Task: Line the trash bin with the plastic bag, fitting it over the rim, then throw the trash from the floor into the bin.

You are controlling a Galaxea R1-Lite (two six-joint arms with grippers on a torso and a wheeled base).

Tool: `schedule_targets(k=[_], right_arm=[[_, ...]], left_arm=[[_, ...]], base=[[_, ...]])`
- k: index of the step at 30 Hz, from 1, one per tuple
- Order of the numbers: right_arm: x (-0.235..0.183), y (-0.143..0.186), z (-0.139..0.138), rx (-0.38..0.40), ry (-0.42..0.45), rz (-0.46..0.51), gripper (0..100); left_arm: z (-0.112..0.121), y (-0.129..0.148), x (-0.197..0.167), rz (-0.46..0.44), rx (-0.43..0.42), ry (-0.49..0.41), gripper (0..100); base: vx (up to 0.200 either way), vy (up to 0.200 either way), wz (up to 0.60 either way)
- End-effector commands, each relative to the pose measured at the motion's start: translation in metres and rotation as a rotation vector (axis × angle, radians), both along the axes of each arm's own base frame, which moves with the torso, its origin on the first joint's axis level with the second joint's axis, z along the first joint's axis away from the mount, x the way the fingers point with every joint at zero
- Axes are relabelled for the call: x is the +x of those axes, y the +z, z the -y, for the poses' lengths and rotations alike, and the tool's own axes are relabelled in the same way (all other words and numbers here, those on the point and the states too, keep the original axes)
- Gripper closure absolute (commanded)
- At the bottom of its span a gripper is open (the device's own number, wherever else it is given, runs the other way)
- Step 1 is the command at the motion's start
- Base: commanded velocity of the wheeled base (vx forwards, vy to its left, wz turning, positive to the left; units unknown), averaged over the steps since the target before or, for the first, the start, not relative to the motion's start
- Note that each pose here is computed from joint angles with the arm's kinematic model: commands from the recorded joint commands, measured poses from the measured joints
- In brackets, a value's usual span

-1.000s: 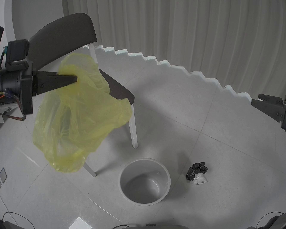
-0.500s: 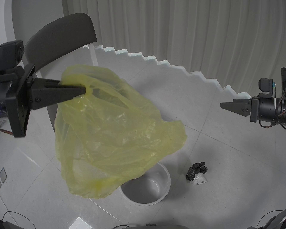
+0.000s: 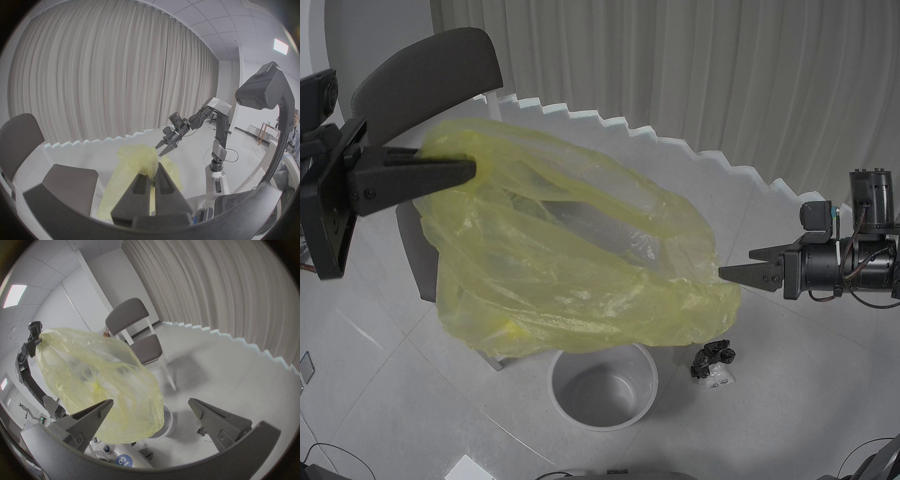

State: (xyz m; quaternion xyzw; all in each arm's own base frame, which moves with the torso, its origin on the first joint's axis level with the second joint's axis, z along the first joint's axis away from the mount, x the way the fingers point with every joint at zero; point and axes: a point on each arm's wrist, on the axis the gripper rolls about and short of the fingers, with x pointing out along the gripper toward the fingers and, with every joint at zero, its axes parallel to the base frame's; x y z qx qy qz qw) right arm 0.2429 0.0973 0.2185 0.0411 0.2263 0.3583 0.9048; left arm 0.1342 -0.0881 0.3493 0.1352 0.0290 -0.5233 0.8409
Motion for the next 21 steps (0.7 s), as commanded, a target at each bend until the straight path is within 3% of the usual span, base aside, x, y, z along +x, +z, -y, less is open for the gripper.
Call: schedule_targets(k=[1, 9, 15, 21], right_arm=[[0.001, -0.015, -0.009, -0.018, 0.032, -0.052, 0], [0.013, -0.037, -0.028, -0.026, 0.074, -0.081, 0], [0.019, -0.044, -0.048, 0.031, 0.096, -0.09, 0], [0.029, -0.059, -0.055, 0.017, 0.099, -0.122, 0]], left_arm=[[0.0, 0.003, -0.001, 0.018, -0.011, 0.001, 100], [-0.001, 0.006, -0.001, 0.039, -0.025, 0.004, 100], [-0.002, 0.007, -0.001, 0.051, -0.033, 0.004, 100], [-0.002, 0.008, -0.001, 0.055, -0.035, 0.004, 100]], base=[[0.0, 0.0, 0.0], [0.0, 0.0, 0.0], [0.0, 0.0, 0.0], [0.0, 0.0, 0.0]])
